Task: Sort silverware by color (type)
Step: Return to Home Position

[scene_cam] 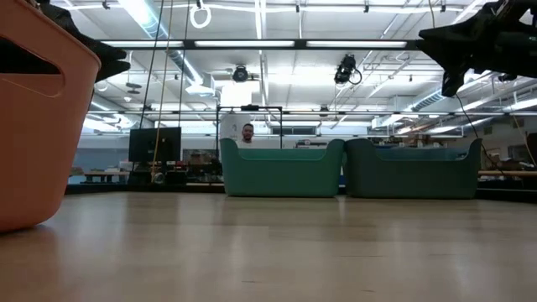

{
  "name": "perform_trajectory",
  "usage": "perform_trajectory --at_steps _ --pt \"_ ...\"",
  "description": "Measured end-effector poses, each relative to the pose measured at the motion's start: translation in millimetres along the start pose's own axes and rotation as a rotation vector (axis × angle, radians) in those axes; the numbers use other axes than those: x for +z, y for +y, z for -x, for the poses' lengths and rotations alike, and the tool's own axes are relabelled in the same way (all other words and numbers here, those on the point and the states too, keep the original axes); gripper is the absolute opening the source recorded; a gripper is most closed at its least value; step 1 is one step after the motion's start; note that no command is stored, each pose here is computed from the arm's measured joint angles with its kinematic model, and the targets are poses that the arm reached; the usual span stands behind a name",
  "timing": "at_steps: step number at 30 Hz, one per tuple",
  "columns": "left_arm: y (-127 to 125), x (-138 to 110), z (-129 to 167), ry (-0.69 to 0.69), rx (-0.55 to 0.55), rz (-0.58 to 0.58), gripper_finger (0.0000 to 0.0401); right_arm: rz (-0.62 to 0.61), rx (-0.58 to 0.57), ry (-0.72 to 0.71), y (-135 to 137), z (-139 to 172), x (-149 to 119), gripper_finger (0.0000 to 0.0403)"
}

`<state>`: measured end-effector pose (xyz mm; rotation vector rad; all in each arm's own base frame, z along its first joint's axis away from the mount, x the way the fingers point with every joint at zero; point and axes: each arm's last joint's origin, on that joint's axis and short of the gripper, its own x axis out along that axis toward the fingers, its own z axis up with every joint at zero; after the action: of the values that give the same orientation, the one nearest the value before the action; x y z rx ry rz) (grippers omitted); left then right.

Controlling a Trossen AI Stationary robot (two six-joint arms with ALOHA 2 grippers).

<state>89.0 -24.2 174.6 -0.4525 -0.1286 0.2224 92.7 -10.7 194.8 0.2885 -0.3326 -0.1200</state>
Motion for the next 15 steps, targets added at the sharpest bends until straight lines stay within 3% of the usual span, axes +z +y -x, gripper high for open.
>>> perform_trajectory --at_steps 15 --pt "7.3 4.0 -3.5 -0.049 0.083 -0.003 0.0096 0.007 -0.021 -0.015 -2.0 0.5 1.4 0.0084"
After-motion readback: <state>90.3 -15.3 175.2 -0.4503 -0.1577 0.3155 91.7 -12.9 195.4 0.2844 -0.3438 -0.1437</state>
